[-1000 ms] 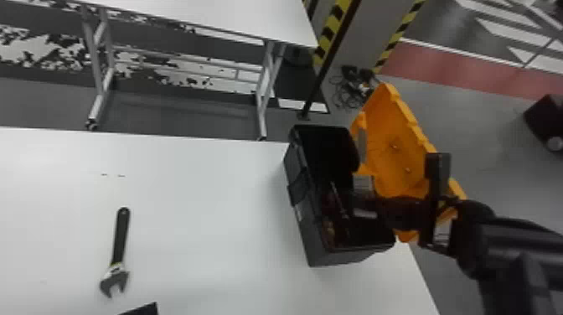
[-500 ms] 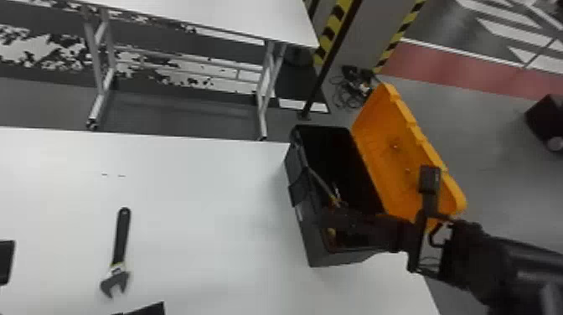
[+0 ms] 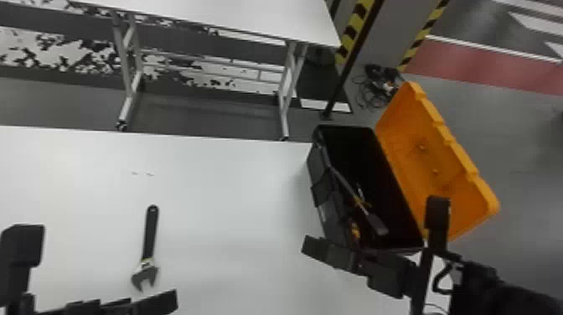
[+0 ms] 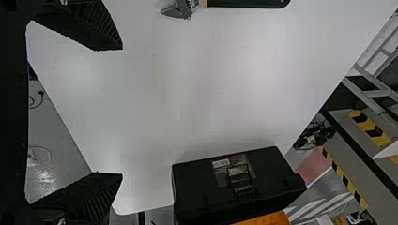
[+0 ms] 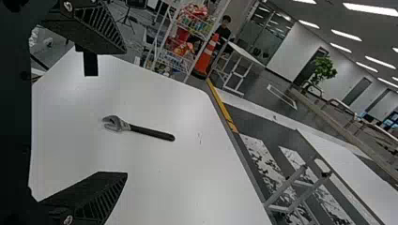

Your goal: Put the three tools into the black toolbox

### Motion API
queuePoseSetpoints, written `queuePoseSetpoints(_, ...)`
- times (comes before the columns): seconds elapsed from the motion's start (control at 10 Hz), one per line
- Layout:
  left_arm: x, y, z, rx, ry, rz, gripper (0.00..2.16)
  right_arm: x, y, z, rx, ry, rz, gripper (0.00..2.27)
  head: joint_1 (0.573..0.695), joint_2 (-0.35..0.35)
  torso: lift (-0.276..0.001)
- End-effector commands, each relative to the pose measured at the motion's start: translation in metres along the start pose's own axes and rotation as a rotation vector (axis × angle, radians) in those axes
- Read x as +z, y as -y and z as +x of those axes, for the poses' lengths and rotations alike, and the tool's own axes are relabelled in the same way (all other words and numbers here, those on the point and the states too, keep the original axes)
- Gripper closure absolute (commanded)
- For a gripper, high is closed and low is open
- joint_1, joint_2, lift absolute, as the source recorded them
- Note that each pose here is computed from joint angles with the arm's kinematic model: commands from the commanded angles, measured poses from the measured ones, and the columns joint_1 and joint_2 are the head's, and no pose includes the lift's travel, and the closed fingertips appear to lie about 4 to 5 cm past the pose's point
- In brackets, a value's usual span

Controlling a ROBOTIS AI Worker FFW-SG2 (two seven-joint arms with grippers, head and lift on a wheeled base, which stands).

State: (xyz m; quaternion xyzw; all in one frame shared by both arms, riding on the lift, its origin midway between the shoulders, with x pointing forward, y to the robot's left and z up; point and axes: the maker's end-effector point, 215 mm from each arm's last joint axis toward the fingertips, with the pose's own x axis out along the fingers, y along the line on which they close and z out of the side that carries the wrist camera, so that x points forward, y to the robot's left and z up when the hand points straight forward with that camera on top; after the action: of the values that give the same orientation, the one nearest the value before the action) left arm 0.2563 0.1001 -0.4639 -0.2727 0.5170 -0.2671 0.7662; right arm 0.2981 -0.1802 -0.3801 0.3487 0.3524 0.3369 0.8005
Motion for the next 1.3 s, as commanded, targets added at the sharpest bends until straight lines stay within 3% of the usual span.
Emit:
queuePoseSetpoints(0.0, 0.001, -0.018, -0.002, 0.066, 0.002, -0.003, 0.04, -0.016, -0.013, 0.014, 0.032, -0.04, 0.006, 0.08, 0.695, -0.189, -0.051)
queuePoseSetpoints(0.2, 0.019, -0.049, -0.009, 0.194, 0.026, 0.011, 0.04, -0.023, -0.011, 0.02, 0.028, -0.058, 0.005, 0.08, 0.695, -0.07, -0.051)
queuePoseSetpoints(0.4, 0.048, -0.062, -0.014, 0.266, 0.067, 0.033, 0.08, -0.027, -0.008, 0.022, 0.018, -0.073, 0.003, 0.08, 0.695, -0.009, -0.051)
queuePoseSetpoints(0.6, 0.081, -0.068, -0.013, 0.373, 0.094, 0.1, 0.09, -0.031, -0.009, 0.024, 0.024, -0.08, 0.003, 0.08, 0.695, 0.038, -0.051)
queuePoseSetpoints(1.0, 0.127, -0.083, 0.016, 0.63, 0.04, 0.269, 0.08, -0.037, -0.01, 0.017, 0.043, -0.076, 0.018, 0.08, 0.695, 0.047, -0.051)
queuePoseSetpoints(1.2, 0.14, -0.091, 0.019, 0.667, 0.032, 0.281, 0.08, -0.036, -0.008, 0.009, 0.045, -0.064, 0.025, 0.08, 0.695, 0.036, -0.051)
